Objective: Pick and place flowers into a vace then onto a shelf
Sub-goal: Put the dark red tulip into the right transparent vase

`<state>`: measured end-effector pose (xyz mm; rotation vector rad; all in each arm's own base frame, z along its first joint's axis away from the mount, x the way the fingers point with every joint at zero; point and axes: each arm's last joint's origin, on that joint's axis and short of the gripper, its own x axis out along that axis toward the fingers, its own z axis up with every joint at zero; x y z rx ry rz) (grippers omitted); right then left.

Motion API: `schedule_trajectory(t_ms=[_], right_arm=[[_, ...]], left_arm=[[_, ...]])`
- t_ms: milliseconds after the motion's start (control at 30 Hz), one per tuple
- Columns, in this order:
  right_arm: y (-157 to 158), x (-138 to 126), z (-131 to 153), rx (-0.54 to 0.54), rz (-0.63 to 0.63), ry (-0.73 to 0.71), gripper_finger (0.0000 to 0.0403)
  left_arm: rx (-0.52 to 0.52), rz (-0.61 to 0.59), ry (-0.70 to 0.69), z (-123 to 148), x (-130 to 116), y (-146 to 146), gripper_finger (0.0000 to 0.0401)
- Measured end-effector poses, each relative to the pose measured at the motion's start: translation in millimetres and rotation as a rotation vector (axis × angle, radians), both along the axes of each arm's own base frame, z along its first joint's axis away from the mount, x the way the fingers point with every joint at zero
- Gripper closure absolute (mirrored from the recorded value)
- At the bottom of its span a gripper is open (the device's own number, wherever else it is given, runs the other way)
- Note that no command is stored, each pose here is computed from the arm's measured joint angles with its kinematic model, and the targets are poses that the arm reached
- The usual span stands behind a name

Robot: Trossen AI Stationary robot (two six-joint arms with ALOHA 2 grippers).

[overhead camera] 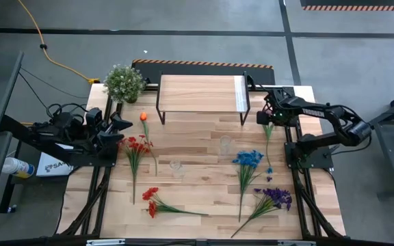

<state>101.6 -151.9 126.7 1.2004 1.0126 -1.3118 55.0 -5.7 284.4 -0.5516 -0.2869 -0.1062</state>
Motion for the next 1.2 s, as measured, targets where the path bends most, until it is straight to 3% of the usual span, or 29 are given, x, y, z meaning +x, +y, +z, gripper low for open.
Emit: schedule_trajectory(t_ms=[433, 1200], right_arm=[[-4.6, 2.2, 3.5, -0.041, 0.004, 0.002, 0.0172], [-7.6, 3.3, 3.8, -0.080, 0.040, 0.009, 0.0373]], left_arm=[[0.000, -0.001, 0.000, 0.0, 0.0, 0.0, 0.0043], [0.004, -0.001, 0.022, -2.1, 0.6, -0.1, 0.0043]])
